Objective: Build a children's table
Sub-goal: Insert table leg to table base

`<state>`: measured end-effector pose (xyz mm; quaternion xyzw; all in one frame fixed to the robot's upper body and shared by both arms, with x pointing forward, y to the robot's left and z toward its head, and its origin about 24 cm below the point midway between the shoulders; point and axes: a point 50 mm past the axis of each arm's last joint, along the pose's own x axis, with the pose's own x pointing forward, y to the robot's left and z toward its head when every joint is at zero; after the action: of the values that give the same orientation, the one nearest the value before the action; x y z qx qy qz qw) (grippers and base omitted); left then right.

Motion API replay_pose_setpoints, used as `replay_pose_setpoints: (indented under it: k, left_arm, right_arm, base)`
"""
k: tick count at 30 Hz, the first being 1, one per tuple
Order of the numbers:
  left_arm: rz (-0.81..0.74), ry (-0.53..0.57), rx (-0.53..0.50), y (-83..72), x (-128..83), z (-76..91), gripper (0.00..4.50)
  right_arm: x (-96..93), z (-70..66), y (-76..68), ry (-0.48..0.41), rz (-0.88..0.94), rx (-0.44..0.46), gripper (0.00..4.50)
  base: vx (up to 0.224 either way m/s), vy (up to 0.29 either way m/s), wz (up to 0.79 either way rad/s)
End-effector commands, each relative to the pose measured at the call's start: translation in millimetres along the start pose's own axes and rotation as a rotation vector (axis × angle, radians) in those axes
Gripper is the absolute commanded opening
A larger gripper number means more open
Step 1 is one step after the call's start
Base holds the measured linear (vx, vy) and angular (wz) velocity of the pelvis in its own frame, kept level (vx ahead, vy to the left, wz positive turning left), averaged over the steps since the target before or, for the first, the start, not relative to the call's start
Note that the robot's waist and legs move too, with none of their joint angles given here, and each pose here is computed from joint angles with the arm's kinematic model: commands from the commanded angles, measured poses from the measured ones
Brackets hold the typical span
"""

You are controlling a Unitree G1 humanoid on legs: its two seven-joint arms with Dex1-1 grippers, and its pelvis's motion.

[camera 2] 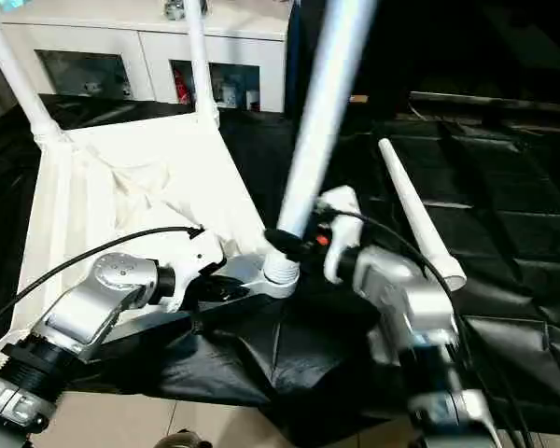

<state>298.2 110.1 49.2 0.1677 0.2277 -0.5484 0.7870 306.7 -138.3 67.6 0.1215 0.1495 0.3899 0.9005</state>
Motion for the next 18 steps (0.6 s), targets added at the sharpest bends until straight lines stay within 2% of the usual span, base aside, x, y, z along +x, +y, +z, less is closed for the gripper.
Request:
replay_pose_setpoints:
  k: [1,7,10,12,14,16,18]
  left_arm:
    - [0.014,-0.008,0.019,3.5,-1,6.5,0.0]
    - [0.017,-0.009,0.019,4.2,0,6.9,0.0]
    - [0.016,-0.008,0.02,4.1,0,7.2,0.0]
    - [0.015,-0.007,0.021,4.2,1,7.4,0.0]
    - [0.015,-0.006,0.022,4.3,1,7.5,0.0]
    - [0.015,-0.003,0.024,4.4,1,6.8,0.0]
    - [0.015,-0.001,0.024,4.2,1,6.4,0.0]
  right_arm:
    - [-12.9,-25.8,-10.9,0.067,-0.09,0.056,1.88]
    - [-18.9,-39.3,-8.3,0.042,-0.114,0.081,1.88]
    - [-20.4,-45.1,-5.8,0.057,-0.117,0.056,1.88]
    - [-19.0,-43.7,-3.6,0.085,-0.116,-0.018,1.88]
    - [-18.0,-42.2,-2.2,0.095,-0.111,-0.05,1.88]
    - [-12.9,-32.8,3.7,0.112,-0.065,-0.138,1.88]
    - [-10.4,-29.0,6.1,0.13,-0.043,-0.174,1.88]
  base:
    - [0.0,0.0,0.0]
    - [0.0,0.0,0.0]
    - [0.0,0.0,0.0]
    - [0.0,0.0,0.0]
    - [0.0,0.0,0.0]
    - [0.0,0.0,0.0]
    - [0.0,0.0,0.0]
